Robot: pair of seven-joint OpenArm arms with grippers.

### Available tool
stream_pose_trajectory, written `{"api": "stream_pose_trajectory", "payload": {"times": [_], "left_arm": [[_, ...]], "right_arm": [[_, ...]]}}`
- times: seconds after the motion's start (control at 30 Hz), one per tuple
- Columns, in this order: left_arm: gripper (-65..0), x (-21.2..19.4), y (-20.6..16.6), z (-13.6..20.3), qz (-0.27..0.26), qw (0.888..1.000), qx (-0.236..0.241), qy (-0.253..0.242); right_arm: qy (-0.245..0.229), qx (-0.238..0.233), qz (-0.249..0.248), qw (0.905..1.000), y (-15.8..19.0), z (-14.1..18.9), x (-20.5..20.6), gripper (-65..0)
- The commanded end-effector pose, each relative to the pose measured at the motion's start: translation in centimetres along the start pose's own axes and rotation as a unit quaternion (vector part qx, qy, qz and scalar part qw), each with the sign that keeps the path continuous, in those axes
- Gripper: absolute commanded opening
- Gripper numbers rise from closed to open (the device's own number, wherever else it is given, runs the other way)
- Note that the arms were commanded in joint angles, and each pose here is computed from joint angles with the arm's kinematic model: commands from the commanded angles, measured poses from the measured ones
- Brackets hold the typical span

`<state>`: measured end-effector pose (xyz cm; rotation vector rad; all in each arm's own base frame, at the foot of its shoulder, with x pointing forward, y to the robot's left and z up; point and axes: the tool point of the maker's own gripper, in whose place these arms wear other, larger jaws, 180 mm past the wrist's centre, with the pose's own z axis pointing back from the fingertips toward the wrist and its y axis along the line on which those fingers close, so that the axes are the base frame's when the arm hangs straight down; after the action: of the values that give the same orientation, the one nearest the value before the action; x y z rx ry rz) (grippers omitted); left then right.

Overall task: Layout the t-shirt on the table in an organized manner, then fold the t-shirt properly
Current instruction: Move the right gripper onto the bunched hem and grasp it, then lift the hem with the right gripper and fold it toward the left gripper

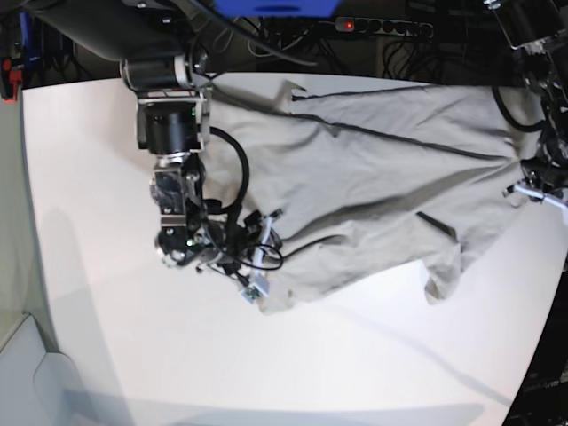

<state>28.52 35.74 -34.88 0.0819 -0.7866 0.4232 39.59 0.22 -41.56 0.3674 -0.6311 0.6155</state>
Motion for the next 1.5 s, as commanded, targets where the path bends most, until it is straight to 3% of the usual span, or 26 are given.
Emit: {"api": "stream_pose_trajectory", "payload": {"times": [0.0,0.23,0.37,0.5,0.73,0.93,1.07,1.23,1.47], "left_arm": [[-64.9,2.2,-0.4,0.7,-0.004,1.0,-0.004,-0.027],[-64.9,-0.5,-8.9,-0.1,0.047,0.993,-0.106,0.005],[-64.9,-4.0,-13.9,-0.7,0.048,0.986,-0.153,0.048],[-64.9,-6.2,-15.5,-1.8,0.052,0.983,-0.165,0.067],[-64.9,-10.0,-11.1,-4.0,0.049,0.987,-0.116,0.096],[-64.9,-10.8,-5.6,-4.2,0.025,0.993,-0.065,0.097],[-64.9,-10.4,-4.0,-3.9,0.01,0.994,-0.052,0.093],[-64.9,-10.5,-3.6,-3.7,0.004,0.994,-0.048,0.094],[-64.9,-10.7,-4.0,-3.7,0.008,0.994,-0.053,0.097]], "right_arm": [[-0.017,-0.002,0.002,0.9998,0.0,0.3,1.3,-45.5],[0.049,0.022,0.061,0.9967,3.7,-0.7,-1.4,-45.5],[0.016,-0.001,0.103,0.9945,4.9,1.5,0.4,-45.5],[-0.029,-0.025,0.144,0.9889,5.9,4.1,2.9,-45.5],[-0.037,-0.06,0.159,0.9847,4.3,6.2,4.1,-45.4],[-0.05,-0.082,0.175,0.98,2.6,7.1,6.4,-45.3],[-0.034,-0.071,0.17,0.9823,2.0,5.9,6.7,-45.2],[-0.001,-0.024,0.151,0.9883,3.2,2.4,7.0,-45.0],[-0.021,-0.005,0.15,0.9884,2.7,1.1,9.8,-44.9]]}}
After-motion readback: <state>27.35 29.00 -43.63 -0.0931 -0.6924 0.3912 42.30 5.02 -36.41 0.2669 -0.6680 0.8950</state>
